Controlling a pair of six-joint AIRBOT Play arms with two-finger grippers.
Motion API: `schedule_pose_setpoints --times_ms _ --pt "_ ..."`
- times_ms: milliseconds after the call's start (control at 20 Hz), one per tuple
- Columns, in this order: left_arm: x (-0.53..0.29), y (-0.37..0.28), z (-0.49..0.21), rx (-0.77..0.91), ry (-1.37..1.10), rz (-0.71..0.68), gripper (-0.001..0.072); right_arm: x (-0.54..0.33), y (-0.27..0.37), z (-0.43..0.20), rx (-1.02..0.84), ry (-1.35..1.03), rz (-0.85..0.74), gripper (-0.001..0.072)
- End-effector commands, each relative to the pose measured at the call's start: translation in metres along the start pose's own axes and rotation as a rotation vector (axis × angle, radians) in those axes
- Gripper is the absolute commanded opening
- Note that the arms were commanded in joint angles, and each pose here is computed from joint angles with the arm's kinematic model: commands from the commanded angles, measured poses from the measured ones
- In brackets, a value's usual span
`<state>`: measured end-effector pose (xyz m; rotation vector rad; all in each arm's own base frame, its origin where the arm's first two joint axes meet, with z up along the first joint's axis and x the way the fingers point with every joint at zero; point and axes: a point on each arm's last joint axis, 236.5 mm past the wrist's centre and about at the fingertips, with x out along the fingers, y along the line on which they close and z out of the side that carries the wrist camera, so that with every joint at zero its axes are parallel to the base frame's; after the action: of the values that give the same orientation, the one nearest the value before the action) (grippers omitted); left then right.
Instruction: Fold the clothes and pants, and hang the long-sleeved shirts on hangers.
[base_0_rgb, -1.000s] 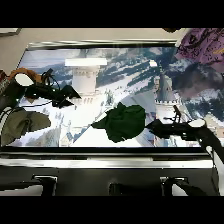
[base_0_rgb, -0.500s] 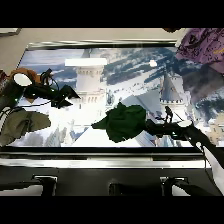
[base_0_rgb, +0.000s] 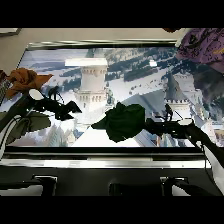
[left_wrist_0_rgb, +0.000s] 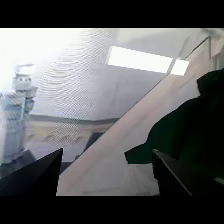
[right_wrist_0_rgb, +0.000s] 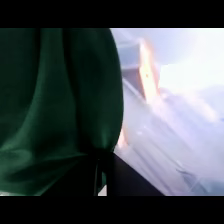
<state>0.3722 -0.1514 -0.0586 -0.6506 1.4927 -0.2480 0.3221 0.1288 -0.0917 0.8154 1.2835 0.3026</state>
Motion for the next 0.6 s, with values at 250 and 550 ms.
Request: schedule_pose_setpoints --times_ms 250,550 --pt "0.062 -0.02 -0.05 0.138 0.099 -0.06 0.0623 -0.001 0.008 -0.012 0.023 0.056 0.028 0.0032" --pt "0.092 -0.03 -0.055 0.084 0.11 -0.091 0.0551 -0.003 0.013 -0.022 0.019 0.095 0.047 0.0032"
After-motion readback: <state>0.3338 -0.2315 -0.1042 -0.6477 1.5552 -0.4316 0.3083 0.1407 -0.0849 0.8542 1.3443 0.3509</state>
